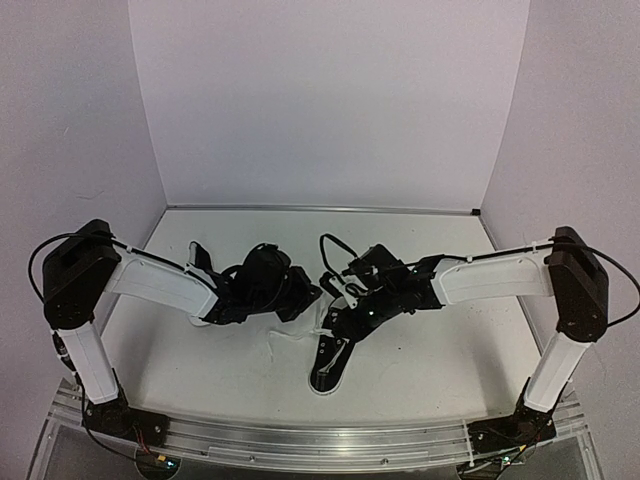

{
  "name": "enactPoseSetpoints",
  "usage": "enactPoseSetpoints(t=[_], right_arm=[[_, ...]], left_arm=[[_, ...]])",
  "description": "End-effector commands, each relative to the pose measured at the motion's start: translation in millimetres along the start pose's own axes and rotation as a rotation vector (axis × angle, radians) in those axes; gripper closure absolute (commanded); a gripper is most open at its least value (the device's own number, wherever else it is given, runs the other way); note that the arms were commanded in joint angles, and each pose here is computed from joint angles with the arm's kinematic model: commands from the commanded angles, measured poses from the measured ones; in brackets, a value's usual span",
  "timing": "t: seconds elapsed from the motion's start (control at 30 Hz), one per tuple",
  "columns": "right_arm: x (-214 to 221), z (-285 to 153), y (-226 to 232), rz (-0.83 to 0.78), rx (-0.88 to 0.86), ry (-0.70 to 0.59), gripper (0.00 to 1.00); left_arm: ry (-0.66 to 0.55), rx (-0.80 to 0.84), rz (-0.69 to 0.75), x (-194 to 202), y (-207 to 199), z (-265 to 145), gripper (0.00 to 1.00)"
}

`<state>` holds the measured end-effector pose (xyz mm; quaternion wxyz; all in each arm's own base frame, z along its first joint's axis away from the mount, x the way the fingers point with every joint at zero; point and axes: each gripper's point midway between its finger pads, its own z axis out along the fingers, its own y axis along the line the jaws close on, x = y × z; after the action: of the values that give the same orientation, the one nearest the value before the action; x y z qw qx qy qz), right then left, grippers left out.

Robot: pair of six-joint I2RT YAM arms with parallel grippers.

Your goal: Tie the shoes

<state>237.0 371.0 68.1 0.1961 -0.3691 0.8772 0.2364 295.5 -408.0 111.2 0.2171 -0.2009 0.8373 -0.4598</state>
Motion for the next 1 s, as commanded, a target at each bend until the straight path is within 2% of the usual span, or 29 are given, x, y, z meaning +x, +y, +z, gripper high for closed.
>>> enactPoseSetpoints(t=[0.0, 0.07, 0.4, 0.63, 0.97], right_arm=[[-12, -10, 5, -0.033, 0.012, -0.029, 0.97], [-13, -14, 9, -0.04, 0.002, -0.037, 1.0], [-24, -40, 17, -0.045, -0.01, -0.131, 1.0], [-15, -34, 16, -0.036, -0.017, -0.112, 1.0], [-8, -26, 17, -0.041, -0.021, -0.089, 1.0]], left_arm=[[0.001, 0.038, -0.025, -2, -6, 4, 1.0], [0.002, 0.043, -0.031, -2, -7, 5, 1.0], [0.027, 0.083, -0.057, 3, -13, 15, 1.0], [0.035, 0.125, -0.076, 4, -22, 21, 1.0], [0.029, 0.173, -0.065, 0, -42, 10, 1.0]])
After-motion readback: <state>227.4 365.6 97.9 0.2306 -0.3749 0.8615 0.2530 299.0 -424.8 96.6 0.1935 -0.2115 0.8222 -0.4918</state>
